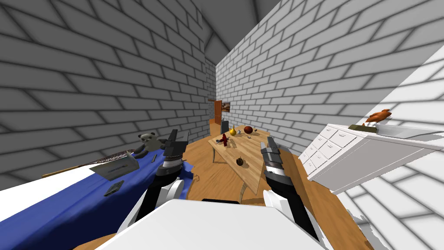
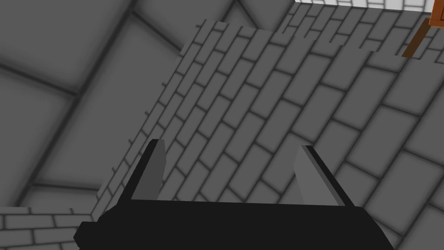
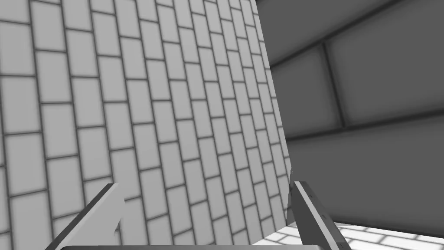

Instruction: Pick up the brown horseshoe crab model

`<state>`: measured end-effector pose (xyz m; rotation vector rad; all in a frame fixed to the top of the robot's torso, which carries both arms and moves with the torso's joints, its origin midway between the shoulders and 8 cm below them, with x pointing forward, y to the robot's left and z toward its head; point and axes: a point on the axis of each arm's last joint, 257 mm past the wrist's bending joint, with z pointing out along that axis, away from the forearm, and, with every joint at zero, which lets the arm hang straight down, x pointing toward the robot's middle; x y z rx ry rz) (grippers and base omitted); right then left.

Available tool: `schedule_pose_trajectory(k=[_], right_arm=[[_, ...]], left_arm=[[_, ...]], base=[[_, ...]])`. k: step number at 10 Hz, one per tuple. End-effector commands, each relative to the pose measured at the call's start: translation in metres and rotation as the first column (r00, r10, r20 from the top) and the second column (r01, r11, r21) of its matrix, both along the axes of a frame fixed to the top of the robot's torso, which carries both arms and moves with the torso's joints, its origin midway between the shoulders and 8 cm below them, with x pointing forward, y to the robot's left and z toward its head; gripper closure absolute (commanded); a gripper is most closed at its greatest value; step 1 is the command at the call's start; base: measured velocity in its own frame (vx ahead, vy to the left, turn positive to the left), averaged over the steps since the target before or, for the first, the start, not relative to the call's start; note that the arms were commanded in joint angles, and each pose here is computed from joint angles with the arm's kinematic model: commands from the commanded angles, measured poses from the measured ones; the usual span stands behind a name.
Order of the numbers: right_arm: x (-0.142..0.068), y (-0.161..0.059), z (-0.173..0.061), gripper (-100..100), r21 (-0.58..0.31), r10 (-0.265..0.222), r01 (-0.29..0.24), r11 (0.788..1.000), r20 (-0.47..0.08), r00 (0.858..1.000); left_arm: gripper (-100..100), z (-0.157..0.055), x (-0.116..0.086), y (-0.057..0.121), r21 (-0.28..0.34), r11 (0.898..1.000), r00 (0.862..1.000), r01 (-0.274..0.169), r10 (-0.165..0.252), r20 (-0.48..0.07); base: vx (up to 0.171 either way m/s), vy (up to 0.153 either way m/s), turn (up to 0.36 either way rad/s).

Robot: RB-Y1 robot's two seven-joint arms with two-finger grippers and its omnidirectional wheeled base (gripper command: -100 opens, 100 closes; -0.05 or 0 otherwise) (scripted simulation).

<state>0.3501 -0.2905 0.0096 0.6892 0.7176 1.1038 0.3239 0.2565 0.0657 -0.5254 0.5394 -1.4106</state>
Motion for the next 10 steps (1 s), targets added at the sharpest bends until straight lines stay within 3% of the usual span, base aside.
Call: schedule_pose_trajectory(k=[1, 5, 10], right_arm=[[0.001, 0.002, -0.002, -100, -0.004, 0.025, -0.026, 1.0, -0.005, 1.0], [0.005, -0.002, -0.013, -100, 0.057, 0.115, -0.114, 0.992, -0.013, 0.993], [0.006, -0.013, -0.021, -100, 0.162, 0.165, -0.164, 0.973, 0.002, 0.986]], left_arm=[[0, 0.0, 0.0, 0.0, 0.0, 1.0, 1.0, 0.0, 0.0, 0.0], [0, 0.0, 0.0, 0.0, 0.0, 1.0, 1.0, 0.0, 0.0, 0.0], [0, 0.0, 0.0, 0.0, 0.0, 1.0, 1.0, 0.0, 0.0, 0.0]], base=[[-0.043, 0.039, 0.028], [-0.08, 0.089, 0.043], [-0.045, 0.053, 0.032]])
